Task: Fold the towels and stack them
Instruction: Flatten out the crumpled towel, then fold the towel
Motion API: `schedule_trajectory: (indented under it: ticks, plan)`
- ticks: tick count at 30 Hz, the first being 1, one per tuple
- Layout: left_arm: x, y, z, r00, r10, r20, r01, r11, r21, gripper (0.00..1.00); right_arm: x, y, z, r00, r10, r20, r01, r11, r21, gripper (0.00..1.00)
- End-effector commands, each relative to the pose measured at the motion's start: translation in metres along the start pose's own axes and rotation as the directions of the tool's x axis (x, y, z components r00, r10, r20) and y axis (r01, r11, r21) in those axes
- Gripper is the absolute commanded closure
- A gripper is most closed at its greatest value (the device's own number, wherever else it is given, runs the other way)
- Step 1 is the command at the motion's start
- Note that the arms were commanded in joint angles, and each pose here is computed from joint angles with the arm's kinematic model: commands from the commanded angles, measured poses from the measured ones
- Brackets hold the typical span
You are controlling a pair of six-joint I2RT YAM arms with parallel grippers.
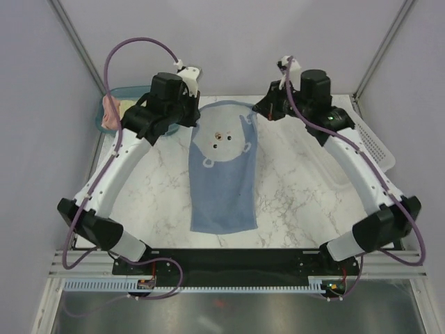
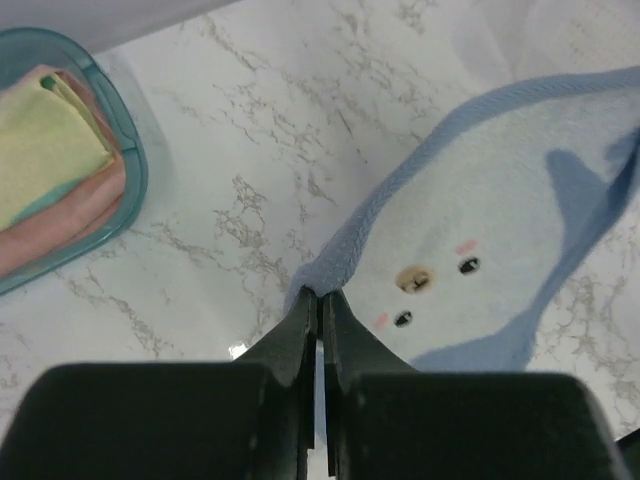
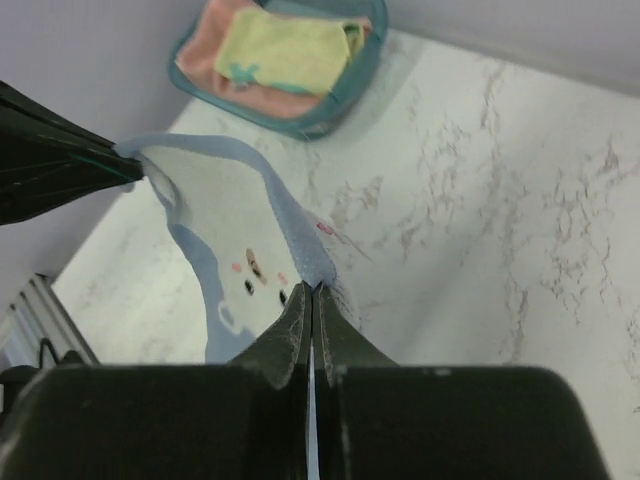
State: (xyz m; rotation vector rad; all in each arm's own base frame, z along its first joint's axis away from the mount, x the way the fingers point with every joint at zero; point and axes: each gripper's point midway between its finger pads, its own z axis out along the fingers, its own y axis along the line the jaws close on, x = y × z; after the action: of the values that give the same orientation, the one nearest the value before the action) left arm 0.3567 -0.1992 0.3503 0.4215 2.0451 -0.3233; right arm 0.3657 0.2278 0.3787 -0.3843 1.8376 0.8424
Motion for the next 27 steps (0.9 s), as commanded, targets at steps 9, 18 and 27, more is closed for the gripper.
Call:
schedule_trajectory:
  ticks: [9,18,27]
  plan:
    - [0.019,0.045,0.171,0.989,0.143,-0.033,-0.139,0.985,0.107,0.98,0.056,-0.144,0.123,0.963,-0.181,-0.201,0.216,0.961,0.174,1.0]
    - [0.026,0.085,0.214,0.98,0.192,-0.046,-0.189,0.98,0.061,0.98,0.064,-0.173,0.147,0.942,-0.257,-0.214,0.282,0.955,0.094,1.0]
    - [0.072,0.063,0.172,0.959,0.264,-0.099,-0.244,0.954,0.176,0.98,0.101,-0.13,0.115,0.934,-0.234,-0.271,0.248,0.969,0.018,1.0]
